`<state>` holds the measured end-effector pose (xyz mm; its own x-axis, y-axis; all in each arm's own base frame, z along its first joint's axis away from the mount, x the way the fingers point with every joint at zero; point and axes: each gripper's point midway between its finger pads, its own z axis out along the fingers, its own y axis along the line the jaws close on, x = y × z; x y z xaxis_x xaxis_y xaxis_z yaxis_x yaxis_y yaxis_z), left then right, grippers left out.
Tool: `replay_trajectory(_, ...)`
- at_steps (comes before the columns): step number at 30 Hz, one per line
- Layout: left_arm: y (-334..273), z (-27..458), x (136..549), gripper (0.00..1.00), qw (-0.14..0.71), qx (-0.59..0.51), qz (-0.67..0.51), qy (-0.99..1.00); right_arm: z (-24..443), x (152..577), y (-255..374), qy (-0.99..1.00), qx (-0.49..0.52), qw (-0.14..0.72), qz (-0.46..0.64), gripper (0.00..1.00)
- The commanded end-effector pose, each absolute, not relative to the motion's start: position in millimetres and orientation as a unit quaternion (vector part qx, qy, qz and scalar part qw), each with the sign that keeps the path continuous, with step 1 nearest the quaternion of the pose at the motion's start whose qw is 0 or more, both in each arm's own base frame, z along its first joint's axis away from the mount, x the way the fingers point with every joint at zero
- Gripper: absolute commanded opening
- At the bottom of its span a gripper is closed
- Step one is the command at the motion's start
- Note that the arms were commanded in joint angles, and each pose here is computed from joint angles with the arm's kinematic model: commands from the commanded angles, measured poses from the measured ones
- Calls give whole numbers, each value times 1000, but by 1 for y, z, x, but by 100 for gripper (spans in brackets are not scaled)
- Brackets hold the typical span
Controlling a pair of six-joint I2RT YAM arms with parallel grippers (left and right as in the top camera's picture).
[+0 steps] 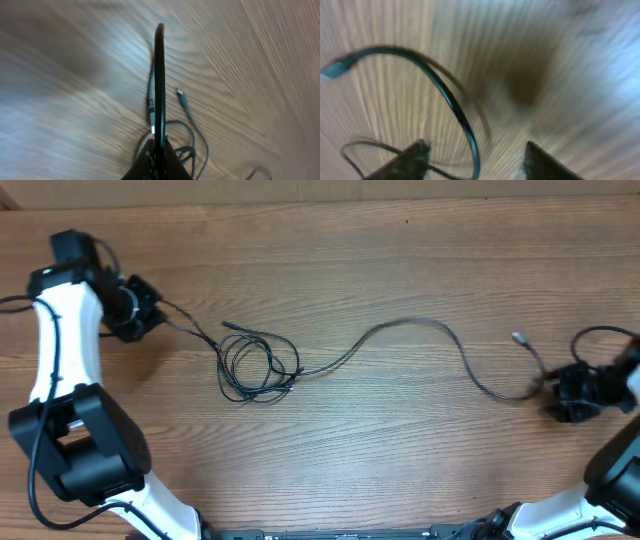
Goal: Untangle cables
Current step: 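Pull the cable apart, left gripper leftward, right gripper rightward, then move the right gripper left toward the cable loops near the left gripper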
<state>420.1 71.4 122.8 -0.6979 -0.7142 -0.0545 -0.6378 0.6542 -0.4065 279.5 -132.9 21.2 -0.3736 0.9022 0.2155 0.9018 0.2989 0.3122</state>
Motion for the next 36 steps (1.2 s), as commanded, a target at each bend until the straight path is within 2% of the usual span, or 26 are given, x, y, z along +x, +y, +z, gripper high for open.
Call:
replay_trajectory(1,41,129,426,4,114,-315,-193,922,31,299,-114,840,498,14,214,66)
replay_trajectory(5,20,129,430,4,116,-283,-194,932,55,313,-91,856,456,8,242,74)
replay_trajectory(13,10,129,430,4,114,-269,-194,937,104,328,-35,898,353,-7,261,76)
replay_trajectory(19,10,129,429,4,112,-269,-193,937,107,330,25,897,335,-49,283,75)
replay_trajectory(24,10,129,429,4,111,-269,-193,937,107,330,69,891,352,-79,276,67)
replay_trajectory(36,10,129,429,4,111,-270,-193,937,98,339,167,905,356,-46,227,63)
